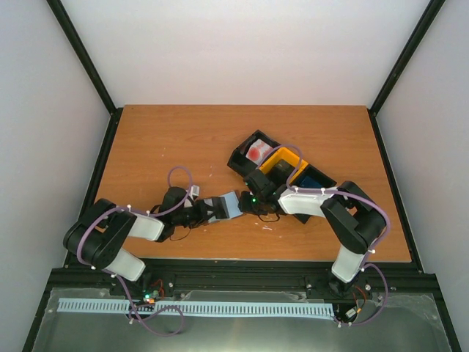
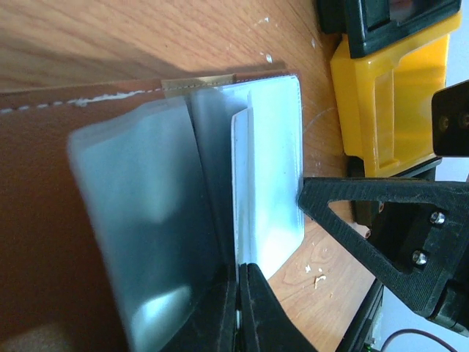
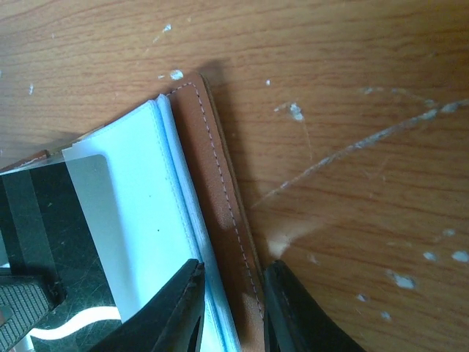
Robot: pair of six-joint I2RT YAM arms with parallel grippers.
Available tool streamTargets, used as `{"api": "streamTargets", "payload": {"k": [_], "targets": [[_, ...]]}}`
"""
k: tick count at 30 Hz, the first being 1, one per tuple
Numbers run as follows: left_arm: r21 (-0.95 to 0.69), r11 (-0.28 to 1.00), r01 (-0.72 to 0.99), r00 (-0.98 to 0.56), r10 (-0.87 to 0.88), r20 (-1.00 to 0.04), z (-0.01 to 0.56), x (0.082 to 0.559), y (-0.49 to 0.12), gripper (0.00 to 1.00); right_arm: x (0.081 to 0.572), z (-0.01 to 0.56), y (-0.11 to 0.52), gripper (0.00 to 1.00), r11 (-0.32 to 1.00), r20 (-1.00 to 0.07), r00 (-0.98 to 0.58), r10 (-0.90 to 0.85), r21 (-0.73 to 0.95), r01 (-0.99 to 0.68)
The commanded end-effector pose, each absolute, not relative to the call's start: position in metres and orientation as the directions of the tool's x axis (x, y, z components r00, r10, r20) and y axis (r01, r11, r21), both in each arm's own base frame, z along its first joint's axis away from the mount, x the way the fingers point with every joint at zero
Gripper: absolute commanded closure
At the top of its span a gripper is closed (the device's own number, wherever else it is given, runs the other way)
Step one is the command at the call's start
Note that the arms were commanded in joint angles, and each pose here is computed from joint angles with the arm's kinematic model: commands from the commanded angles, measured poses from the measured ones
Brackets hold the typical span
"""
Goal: Put the credit cards into the card holder
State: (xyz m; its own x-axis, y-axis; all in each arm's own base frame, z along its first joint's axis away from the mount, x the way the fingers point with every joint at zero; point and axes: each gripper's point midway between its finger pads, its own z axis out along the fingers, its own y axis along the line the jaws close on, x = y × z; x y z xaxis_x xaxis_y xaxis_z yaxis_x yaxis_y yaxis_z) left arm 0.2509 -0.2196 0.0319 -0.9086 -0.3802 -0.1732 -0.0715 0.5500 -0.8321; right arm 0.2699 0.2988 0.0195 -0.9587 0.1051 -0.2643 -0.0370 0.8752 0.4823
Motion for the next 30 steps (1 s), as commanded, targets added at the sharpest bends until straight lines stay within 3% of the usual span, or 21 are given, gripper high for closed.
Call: {"api": "streamTargets", "payload": {"k": [1,7,11,16,23,30], "targets": [[-0.822,0.563,-0.081,-0.886,-0.419,-0.200,0.027,0.257,-0.212,0.99,0.218,-0.041,0.271,0.76,0.938,-0.082,-0.996,0.033,0.346,0.003],[-0.860,0.499,-0.104,-0.909,-0.399,-0.121,0.023,0.251,-0.224,0.99,0.213,-0.040,0.278,0.76,0.927,-0.071,-0.997,0.029,0.376,0.000],[-0.863,0.494,-0.107,-0.920,-0.378,-0.102,0.021,0.247,-0.227,0.94,0.212,-0.038,0.283,0.77,0.922,-0.073,-0.997,0.035,0.388,0.004],[-0.814,0.565,-0.137,-0.923,-0.371,-0.102,0.014,0.240,-0.217,0.82,0.213,-0.037,0.283,0.77,0.924,-0.086,-0.995,0.052,0.383,0.015],[-0.679,0.708,-0.196,-0.918,-0.375,-0.126,0.019,0.241,-0.197,0.56,0.217,-0.036,0.279,0.76,0.949,-0.129,-0.991,0.038,0.314,-0.004],[-0.566,0.792,-0.231,-0.918,-0.369,-0.141,0.015,0.240,-0.183,0.49,0.212,-0.041,0.286,0.76,0.948,-0.132,-0.991,0.018,0.318,-0.025]]}}
